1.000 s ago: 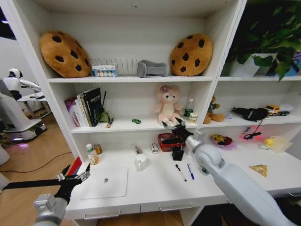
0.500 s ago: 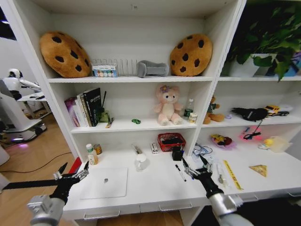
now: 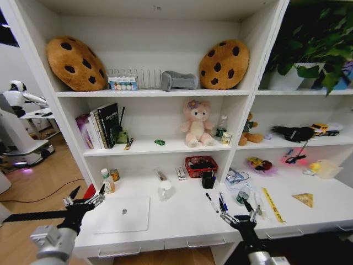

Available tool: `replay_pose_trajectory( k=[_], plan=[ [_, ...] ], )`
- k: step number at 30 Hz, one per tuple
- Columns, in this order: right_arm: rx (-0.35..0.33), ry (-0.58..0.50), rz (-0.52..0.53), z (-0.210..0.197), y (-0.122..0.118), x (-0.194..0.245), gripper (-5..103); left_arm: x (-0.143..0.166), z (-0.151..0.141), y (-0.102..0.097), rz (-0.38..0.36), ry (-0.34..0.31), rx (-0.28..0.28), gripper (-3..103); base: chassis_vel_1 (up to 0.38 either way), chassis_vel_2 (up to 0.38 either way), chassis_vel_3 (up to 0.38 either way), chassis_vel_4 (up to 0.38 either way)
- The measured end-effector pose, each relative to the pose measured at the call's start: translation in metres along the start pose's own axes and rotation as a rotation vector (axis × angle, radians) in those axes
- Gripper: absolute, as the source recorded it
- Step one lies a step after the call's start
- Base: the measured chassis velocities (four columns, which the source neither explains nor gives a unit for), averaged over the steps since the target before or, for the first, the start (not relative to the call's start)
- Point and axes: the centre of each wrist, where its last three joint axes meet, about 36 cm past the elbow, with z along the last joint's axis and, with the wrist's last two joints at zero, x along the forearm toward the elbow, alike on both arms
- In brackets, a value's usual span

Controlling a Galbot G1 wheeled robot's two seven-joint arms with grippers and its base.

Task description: Organize the objects on the table.

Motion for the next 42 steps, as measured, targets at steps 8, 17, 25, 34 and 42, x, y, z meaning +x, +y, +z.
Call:
replay_pose_trajectory(
  k=[8,17,25,34,42],
  plan=[
    [-0.007,0.012,-0.004,0.005,0.002,0.0,100,0.0,0.003,0.001,-0.002,0.009,-0.001,100,-0.007,-0.003,0.007,0.007],
    [-0.007,0.021,-0.021,0.014,0.0,-0.008,100,0.002,0.006,0.001,-0.005,0.023,-0.007,100,-0.105,-0.102,0.102,0.105],
    [-0.025,0.022,-0.043,0.028,-0.004,-0.028,100,0.005,0.009,0.001,-0.004,0.042,-0.017,100,-0.181,-0.173,0.198,0.179],
    [-0.051,0.053,-0.132,0.034,-0.01,-0.054,100,0.007,0.013,0.0,0.006,0.058,-0.027,100,-0.024,-0.049,0.038,0.037],
    [-0.14,0.244,-0.17,0.04,-0.019,-0.094,99,0.005,0.021,0.002,0.028,0.088,-0.053,100,0.021,0.022,-0.032,-0.025]
  ],
)
